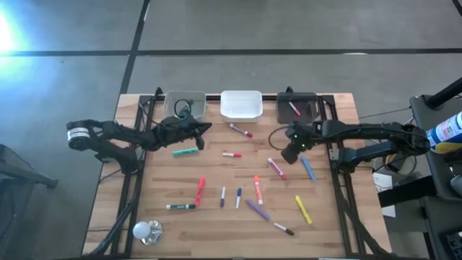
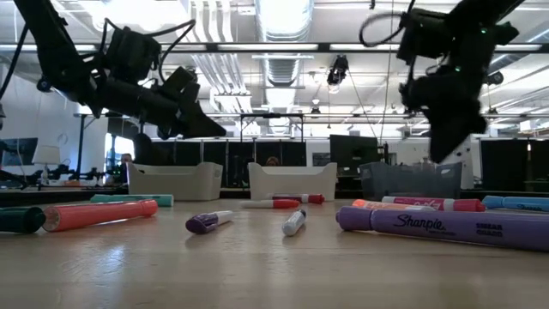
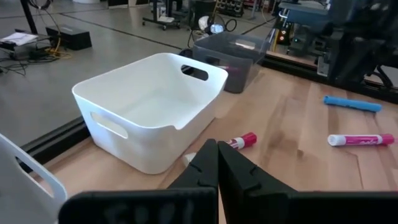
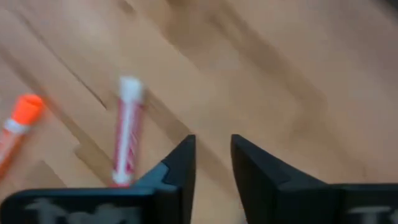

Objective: Pick & Place Markers
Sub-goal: Put the blue highlighter pen into the white bin

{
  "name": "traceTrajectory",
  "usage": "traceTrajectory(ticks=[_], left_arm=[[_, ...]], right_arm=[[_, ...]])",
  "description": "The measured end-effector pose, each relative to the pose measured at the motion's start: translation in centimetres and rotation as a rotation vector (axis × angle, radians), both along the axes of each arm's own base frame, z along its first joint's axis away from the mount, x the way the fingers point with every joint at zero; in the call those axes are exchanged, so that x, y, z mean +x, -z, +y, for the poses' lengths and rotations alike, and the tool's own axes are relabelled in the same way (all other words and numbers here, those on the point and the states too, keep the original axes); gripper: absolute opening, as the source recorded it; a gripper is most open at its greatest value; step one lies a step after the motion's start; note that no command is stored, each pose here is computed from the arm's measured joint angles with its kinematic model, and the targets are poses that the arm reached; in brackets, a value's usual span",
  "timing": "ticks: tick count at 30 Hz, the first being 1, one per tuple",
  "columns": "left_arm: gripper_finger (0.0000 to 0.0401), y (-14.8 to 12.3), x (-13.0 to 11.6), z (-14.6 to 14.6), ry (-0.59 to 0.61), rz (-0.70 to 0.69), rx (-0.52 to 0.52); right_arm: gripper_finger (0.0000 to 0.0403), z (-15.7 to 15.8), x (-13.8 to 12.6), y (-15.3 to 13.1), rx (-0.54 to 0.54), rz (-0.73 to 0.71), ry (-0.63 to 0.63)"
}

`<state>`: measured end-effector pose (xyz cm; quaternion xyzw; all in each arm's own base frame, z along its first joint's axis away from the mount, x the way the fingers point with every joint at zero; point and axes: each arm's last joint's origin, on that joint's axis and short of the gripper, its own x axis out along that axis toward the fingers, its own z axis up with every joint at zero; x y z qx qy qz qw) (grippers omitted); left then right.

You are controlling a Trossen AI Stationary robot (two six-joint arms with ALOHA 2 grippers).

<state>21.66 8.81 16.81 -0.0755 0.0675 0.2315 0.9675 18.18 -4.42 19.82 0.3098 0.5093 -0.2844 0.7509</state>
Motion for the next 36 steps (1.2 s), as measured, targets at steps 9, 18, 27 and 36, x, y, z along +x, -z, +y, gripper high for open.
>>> traceTrajectory(ticks=[9, 18, 27, 36], left_arm=[[0.0, 0.2, 0.2, -0.7, 0.04, 0.018, -0.004], [0.0, 0.2, 0.3, -0.8, 0.045, 0.017, -0.004], [0.0, 0.2, 0.3, -0.8, 0.043, 0.015, -0.01], [0.0, 0.2, 0.2, -0.8, 0.039, 0.013, -0.016]], right_arm=[[0.0165, 0.6, -2.4, 2.5, 0.112, 0.188, 0.218], [0.0153, 0.8, -3.2, 4.9, 0.129, 0.189, 0.271], [0.0095, 0.8, -3.4, 5.5, 0.123, 0.178, 0.296], [0.0059, 0.8, -3.3, 5.5, 0.119, 0.164, 0.294]])
